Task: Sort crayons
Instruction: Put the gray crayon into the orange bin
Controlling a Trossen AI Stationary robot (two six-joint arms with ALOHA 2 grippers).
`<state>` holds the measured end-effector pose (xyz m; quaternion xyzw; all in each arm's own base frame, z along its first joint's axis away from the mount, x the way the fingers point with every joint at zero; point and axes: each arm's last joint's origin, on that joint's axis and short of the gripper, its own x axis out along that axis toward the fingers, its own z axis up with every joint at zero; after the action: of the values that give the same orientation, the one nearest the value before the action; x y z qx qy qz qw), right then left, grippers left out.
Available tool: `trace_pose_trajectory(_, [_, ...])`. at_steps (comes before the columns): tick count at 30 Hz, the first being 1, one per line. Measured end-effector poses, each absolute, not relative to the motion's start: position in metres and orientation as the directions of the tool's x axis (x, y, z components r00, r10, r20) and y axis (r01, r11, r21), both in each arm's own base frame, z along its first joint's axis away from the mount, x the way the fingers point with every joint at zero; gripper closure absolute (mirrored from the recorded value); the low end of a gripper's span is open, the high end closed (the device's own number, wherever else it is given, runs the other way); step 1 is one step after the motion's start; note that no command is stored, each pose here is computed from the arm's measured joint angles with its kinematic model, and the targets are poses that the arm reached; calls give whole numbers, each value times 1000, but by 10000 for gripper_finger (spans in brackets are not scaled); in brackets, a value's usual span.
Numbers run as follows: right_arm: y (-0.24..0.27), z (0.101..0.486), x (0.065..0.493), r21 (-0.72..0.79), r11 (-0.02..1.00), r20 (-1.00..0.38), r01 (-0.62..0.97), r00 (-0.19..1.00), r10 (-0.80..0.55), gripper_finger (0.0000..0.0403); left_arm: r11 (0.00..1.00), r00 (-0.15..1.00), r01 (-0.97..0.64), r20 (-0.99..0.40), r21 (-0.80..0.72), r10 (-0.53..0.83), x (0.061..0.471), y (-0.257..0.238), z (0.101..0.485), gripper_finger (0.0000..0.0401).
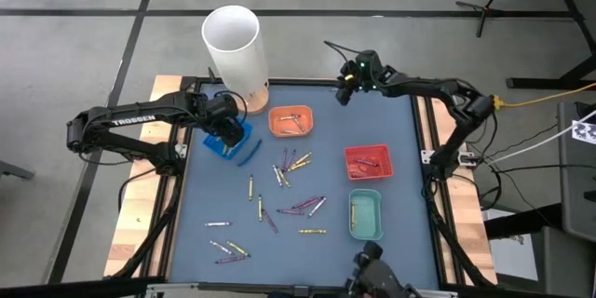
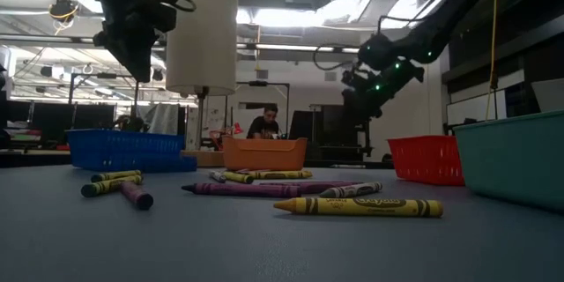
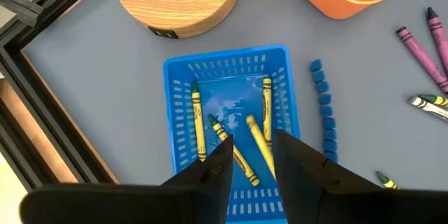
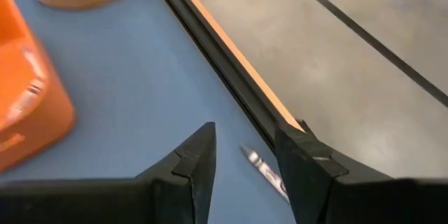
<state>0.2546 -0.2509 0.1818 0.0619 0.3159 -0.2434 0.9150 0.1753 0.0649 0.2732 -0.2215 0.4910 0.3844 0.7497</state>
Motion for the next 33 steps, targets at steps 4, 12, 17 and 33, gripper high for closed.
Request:
trace_pose_trajectory(4, [-253, 169, 256, -64, 852, -642, 519, 632, -434, 258, 606, 223, -794, -906, 45, 359, 175, 65, 273, 316])
trace_pose_trajectory(12, [-261, 158, 261, 0, 767, -617, 641, 604, -505, 258, 606, 244, -795, -898, 31, 366, 177, 66, 274, 316])
trace_pose_trajectory(17, [-263, 147, 261, 63, 701, -642, 710, 567, -517, 258, 606, 265, -795, -889, 17, 373, 180, 66, 275, 316])
trace_pose_trajectory(33, [-268, 128, 261, 65, 575, -665, 816, 465, -584, 258, 605, 266, -796, -888, 17, 375, 180, 66, 275, 316])
